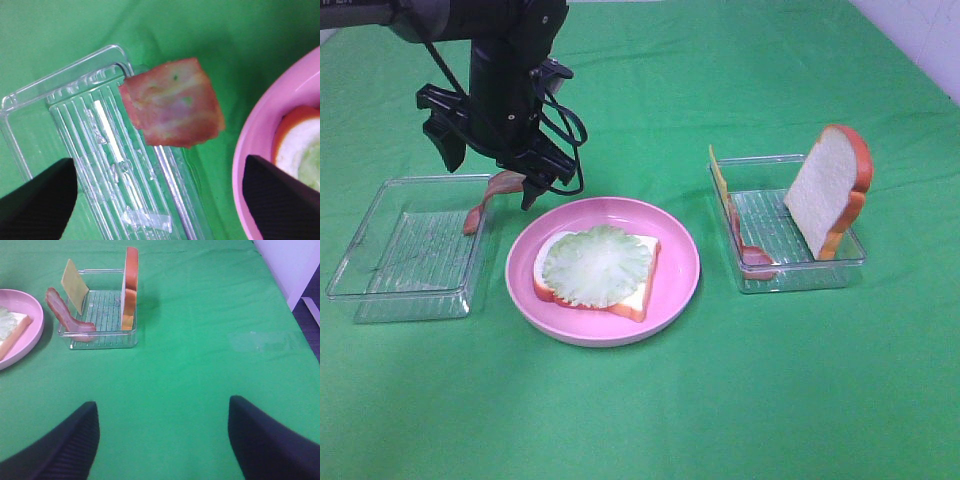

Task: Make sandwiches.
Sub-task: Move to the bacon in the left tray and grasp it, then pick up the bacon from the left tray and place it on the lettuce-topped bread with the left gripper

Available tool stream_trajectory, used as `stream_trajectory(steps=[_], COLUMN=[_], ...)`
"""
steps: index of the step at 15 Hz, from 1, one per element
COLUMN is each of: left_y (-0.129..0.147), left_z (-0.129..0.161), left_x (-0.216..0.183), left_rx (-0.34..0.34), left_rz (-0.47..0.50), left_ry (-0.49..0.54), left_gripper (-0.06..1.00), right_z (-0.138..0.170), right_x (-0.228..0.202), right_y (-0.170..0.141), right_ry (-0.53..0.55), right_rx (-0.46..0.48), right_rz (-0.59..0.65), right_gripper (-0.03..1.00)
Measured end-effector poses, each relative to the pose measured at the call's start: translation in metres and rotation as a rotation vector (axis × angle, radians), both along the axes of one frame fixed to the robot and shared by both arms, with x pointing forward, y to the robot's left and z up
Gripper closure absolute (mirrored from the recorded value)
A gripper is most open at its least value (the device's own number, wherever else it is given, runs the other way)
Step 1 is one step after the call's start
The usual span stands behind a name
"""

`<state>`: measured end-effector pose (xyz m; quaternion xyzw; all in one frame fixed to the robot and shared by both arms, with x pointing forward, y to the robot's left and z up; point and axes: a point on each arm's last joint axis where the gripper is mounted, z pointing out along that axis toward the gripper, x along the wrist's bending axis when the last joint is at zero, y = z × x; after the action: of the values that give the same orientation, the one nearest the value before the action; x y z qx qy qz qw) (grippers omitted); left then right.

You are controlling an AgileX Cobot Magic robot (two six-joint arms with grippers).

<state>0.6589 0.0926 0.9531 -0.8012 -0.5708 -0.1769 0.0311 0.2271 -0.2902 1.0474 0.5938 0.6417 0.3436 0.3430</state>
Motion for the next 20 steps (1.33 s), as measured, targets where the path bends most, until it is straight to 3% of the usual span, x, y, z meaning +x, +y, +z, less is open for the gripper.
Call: stream_trajectory(steps=[6,10,15,18,20], left_y=[0.0015,0.0008,0.0008,0.0008,0.0008], left_z=[-0.0085,-0.0084,-0.0084,-0.0084,-0.0084], left_x=[0.0033,0.0044,0.0045,0.0045,0.0045], left_rx=[0.039,0.033,0.032,0.032,0.032], left_rz=[-0.014,-0.02,-0.02,-0.02,-0.02], left_ry=[-0.006,-0.017,-0.018,-0.018,-0.018], left_gripper=[0.21,0.43,0.81,0.93,0.94], right_z=[0.0,0.0,0.0,0.0,0.0], right_x=[0.0,0.0,0.0,0.0,0.0], right_y=[0.0,0.0,0.0,0.0,0.0], right_ry=[0.0,0.0,0.0,0.0,0.0], right_rx=[0.0,0.0,0.0,0.0,0.0], right_rz=[0.0,0.0,0.0,0.0,0.0], right_gripper=[0.28,0.28,0.28,0.28,0.28])
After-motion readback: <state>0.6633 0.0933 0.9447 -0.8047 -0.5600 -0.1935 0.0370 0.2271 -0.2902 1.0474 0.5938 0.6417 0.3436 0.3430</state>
